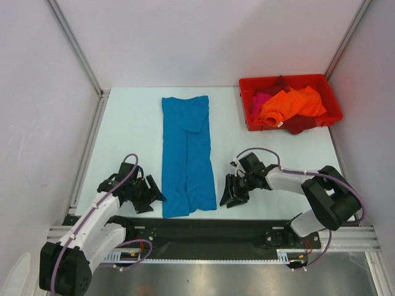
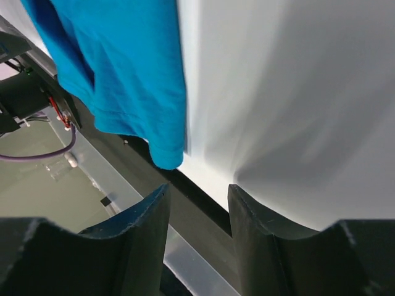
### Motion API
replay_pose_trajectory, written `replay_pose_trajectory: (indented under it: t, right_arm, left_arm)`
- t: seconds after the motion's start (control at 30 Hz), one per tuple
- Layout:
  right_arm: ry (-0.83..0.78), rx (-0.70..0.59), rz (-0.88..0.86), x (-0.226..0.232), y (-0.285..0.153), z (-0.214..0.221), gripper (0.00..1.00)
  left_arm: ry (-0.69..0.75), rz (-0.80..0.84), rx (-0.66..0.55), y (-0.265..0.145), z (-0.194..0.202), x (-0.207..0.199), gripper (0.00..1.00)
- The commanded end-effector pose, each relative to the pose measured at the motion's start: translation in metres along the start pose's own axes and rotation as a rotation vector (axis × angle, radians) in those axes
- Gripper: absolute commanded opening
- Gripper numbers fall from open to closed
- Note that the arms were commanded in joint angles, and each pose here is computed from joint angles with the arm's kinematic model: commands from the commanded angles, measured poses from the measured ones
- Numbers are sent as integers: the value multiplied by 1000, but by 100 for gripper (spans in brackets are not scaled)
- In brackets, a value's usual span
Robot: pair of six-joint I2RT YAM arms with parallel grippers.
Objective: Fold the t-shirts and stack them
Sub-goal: Fold the tshirt
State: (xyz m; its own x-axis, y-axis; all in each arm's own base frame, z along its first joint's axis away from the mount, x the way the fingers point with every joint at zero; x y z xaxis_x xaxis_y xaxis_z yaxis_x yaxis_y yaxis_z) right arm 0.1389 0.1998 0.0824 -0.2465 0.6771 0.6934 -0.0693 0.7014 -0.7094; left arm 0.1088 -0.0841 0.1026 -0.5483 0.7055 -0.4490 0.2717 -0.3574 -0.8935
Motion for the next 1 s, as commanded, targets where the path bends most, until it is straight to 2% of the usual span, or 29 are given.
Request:
replay_pose_trajectory:
  t: [0.0, 0.23, 0.8, 0.87, 0.97]
  right_arm:
    - [34, -13, -28, 3, 16, -2, 48]
    - [54, 48, 48, 5, 46, 11, 50]
    - [116, -40, 169, -9, 44, 1, 50]
    - [117, -41, 169, -10, 45, 0, 46]
    - [119, -34, 171, -11, 44, 1, 26]
  left_arm:
    - [-41, 20, -3, 2, 3, -1, 73]
    - [-61, -27, -27, -4, 1, 0, 77]
    - [-48, -34, 1, -5, 5, -2, 75]
    - [-45, -32, 3, -4, 7, -2, 75]
    - [-43, -28, 22, 0, 11, -2, 73]
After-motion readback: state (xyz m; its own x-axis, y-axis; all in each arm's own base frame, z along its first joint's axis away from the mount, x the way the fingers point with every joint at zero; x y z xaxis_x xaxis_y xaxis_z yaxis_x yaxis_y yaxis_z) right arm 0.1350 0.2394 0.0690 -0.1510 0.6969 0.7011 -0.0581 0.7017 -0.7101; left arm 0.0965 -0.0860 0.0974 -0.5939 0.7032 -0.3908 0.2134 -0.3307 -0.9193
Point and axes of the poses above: each gripper's point midway between its finger pads, its own y axis out along the fingers, its own x axis along the line the jaws close on, z = x × y, the point moved 7 cm from there along -y, back along the fingers, and after that the axes turned 10 degrees about -y, right-handed, at the moved point
